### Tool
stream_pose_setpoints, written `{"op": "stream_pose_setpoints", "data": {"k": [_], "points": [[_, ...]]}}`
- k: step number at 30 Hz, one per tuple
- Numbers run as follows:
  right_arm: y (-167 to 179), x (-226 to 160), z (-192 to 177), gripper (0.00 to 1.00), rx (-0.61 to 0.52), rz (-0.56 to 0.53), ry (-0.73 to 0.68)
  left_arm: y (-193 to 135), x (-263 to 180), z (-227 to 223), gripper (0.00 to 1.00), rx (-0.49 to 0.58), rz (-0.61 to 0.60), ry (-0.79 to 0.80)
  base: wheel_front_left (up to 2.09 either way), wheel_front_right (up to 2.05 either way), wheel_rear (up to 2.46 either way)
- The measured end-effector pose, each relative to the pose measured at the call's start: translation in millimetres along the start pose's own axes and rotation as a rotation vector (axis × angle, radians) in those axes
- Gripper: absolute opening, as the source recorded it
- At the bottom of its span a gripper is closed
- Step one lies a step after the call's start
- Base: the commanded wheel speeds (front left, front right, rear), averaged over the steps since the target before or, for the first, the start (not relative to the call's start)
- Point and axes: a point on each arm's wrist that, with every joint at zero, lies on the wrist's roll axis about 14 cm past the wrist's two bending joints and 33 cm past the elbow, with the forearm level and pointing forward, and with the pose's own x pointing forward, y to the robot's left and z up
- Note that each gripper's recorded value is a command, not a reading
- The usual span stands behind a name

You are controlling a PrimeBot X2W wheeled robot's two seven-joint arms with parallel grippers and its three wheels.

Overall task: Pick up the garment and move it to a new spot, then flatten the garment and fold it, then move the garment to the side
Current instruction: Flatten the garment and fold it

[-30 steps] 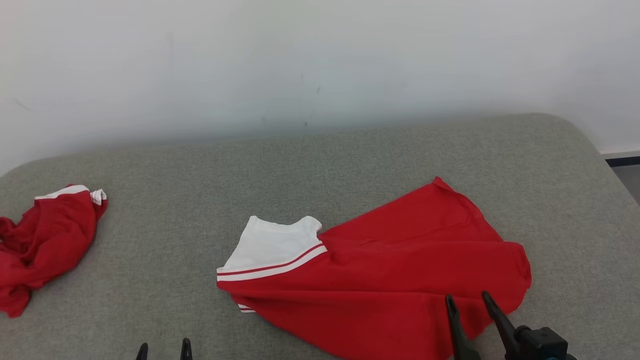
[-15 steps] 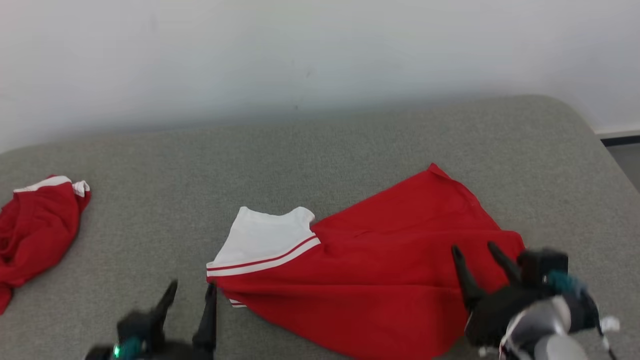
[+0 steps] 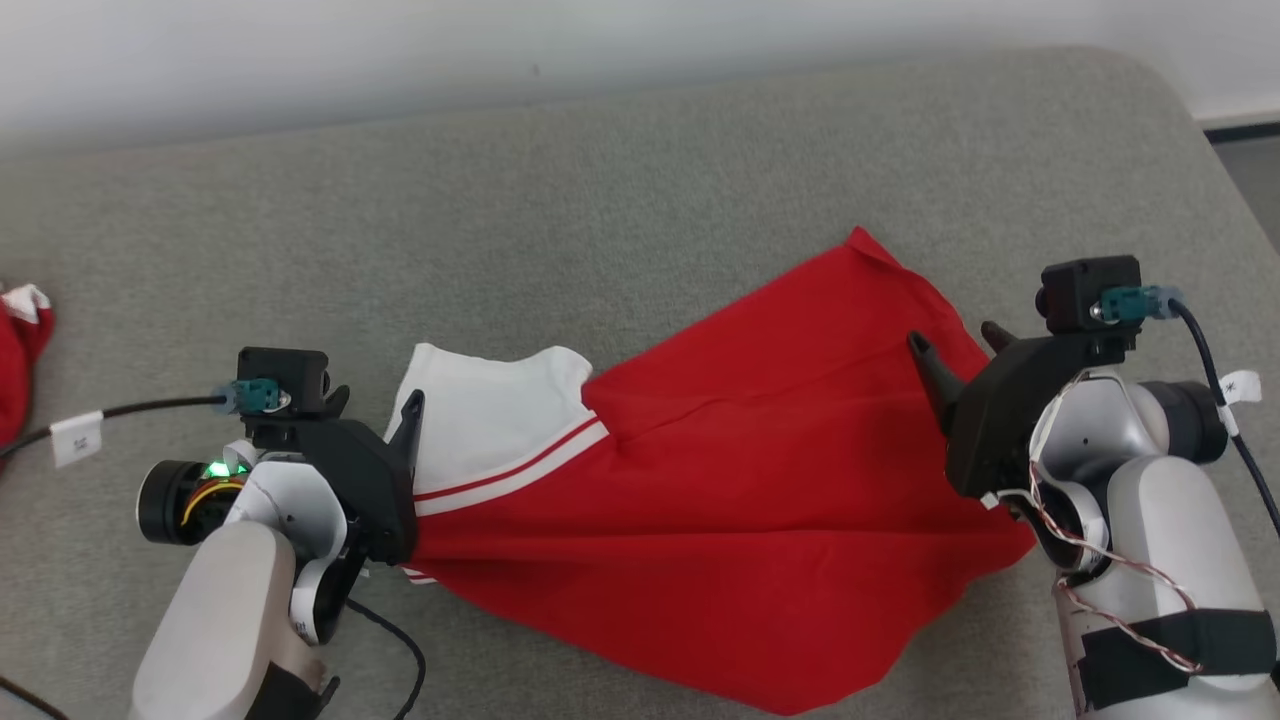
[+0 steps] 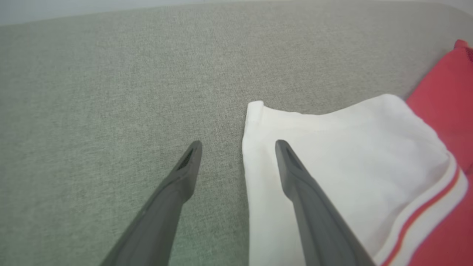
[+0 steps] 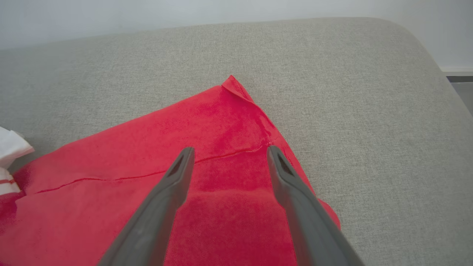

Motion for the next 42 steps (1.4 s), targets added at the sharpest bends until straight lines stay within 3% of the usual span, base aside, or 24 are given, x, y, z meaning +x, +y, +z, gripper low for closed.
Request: {"op": "stream_pose_setpoints", "data": {"k": [9, 23, 25, 29, 30, 31, 42], "points": [[-28, 21, -3, 1.00, -0.068, -0.072, 0.077, -7, 38, -27, 1.00, -0.014, -0.047, 0.153, 0.00, 0.00, 0.00], [-31, 26, -5, 1.00, -0.121, -0.074, 0.140, -19, 45, -33, 1.00, 0.021, -0.081, 0.288, 0.00, 0.00, 0.00], [-32, 27, -6, 1.00, -0.122, -0.076, 0.147, -22, 46, -34, 0.90, 0.024, -0.089, 0.293, 0.00, 0.00, 0.00], [-34, 31, -6, 1.00, -0.122, -0.078, 0.154, -24, 51, -34, 0.34, 0.033, -0.099, 0.301, 0.00, 0.00, 0.00], [-35, 32, -5, 1.00, -0.123, -0.080, 0.156, -24, 51, -35, 0.07, 0.037, -0.101, 0.309, 0.00, 0.00, 0.00], [-36, 33, -6, 1.00, -0.124, -0.084, 0.161, -24, 52, -35, 0.00, 0.034, -0.104, 0.314, 0.00, 0.00, 0.00], [-52, 44, -14, 1.00, -0.161, -0.138, 0.280, -14, 55, -27, 0.00, -0.049, -0.109, 0.269, 0.00, 0.00, 0.00]]}}
